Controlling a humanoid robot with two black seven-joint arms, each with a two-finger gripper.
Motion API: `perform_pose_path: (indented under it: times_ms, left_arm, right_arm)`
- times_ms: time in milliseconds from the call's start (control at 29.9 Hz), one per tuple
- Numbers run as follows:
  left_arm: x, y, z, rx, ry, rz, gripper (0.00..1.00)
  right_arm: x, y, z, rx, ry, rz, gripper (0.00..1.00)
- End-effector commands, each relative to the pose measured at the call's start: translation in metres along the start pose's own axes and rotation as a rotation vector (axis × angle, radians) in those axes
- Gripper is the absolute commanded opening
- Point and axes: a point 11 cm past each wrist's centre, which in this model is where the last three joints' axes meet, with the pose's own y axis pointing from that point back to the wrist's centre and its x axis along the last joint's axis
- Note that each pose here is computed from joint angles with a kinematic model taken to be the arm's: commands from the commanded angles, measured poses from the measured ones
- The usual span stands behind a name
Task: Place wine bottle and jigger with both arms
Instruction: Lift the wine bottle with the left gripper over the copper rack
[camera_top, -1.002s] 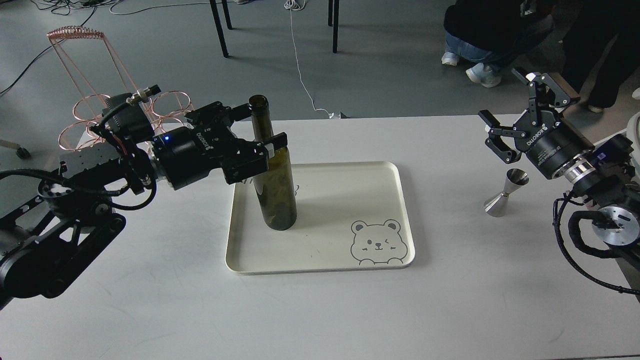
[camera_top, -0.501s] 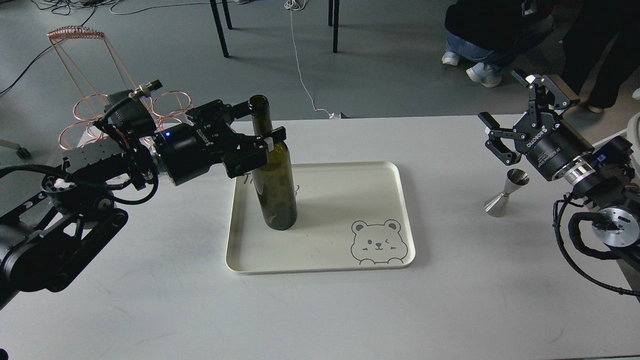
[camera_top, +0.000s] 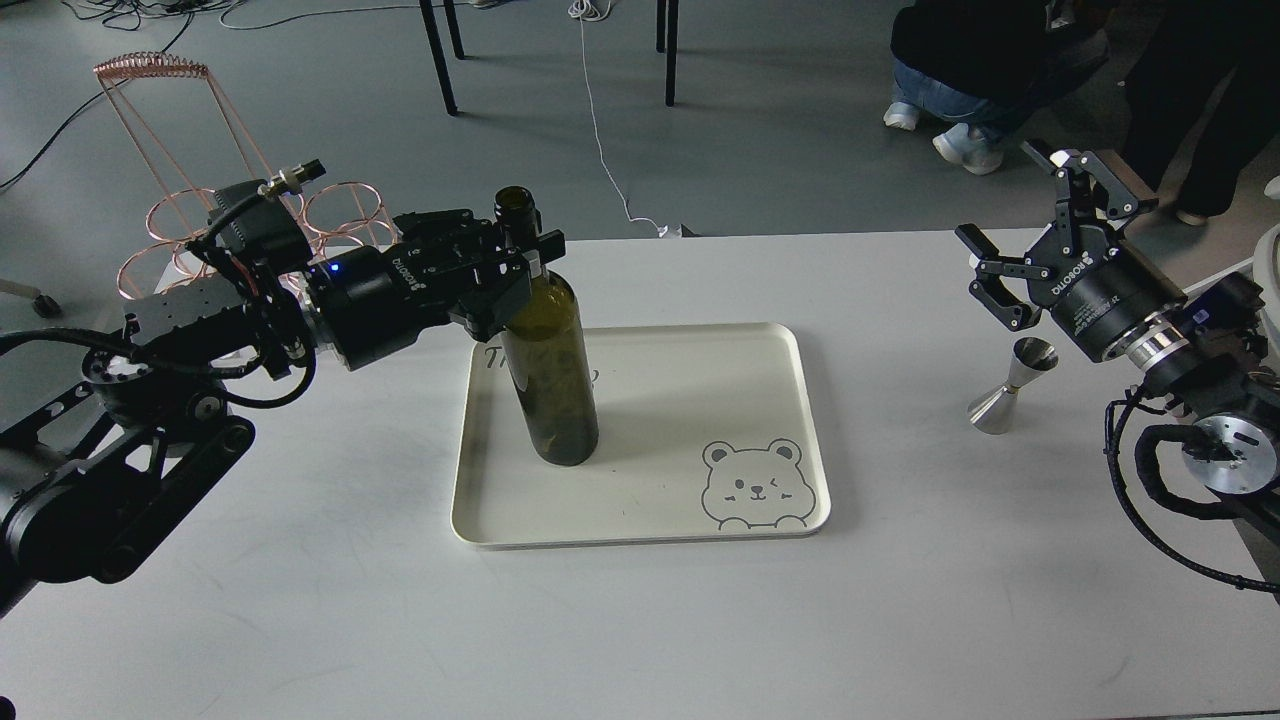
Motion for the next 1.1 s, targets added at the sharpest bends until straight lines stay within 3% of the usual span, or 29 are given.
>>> perform_pose_path:
  times_ms: [0, 134, 301, 501, 635, 868, 1069]
  left_arm:
    - [0.006, -0.003, 0.003, -0.013, -0.014, 0.010, 0.14]
    - [0.020, -0.005, 0.005, -0.024, -0.045, 0.030, 0.14]
    - [0.077, -0.006, 0.003, -0.043, -0.121, 0.100, 0.14]
    - [0.150, 0.014, -0.007, -0.033, -0.112, 0.137, 0.15]
    - [0.177, 0.038, -0.036, 0.068, -0.112, 0.133, 0.15]
    - [0.186, 0.089, -0.102, 0.309, -0.090, 0.126, 0.15]
    - [0.168, 0.097, -0.124, 0.375, -0.062, 0.085, 0.15]
  right_arm:
    - [0.000, 0.000, 0.001, 0.000, -0.001, 0.001, 0.96]
    - [-0.001, 0.000, 0.002, -0.001, -0.003, 0.001, 0.96]
    - [0.000, 0.000, 0.003, -0.002, -0.004, 0.002, 0.96]
    - [0.000, 0.001, 0.004, -0.006, -0.005, 0.006, 0.96]
    - [0.000, 0.002, 0.005, -0.008, -0.004, 0.006, 0.96]
    - [-0.001, 0.001, 0.005, -0.008, -0.005, 0.003, 0.96]
    - [-0.001, 0.001, 0.006, -0.012, 0.005, -0.003, 0.96]
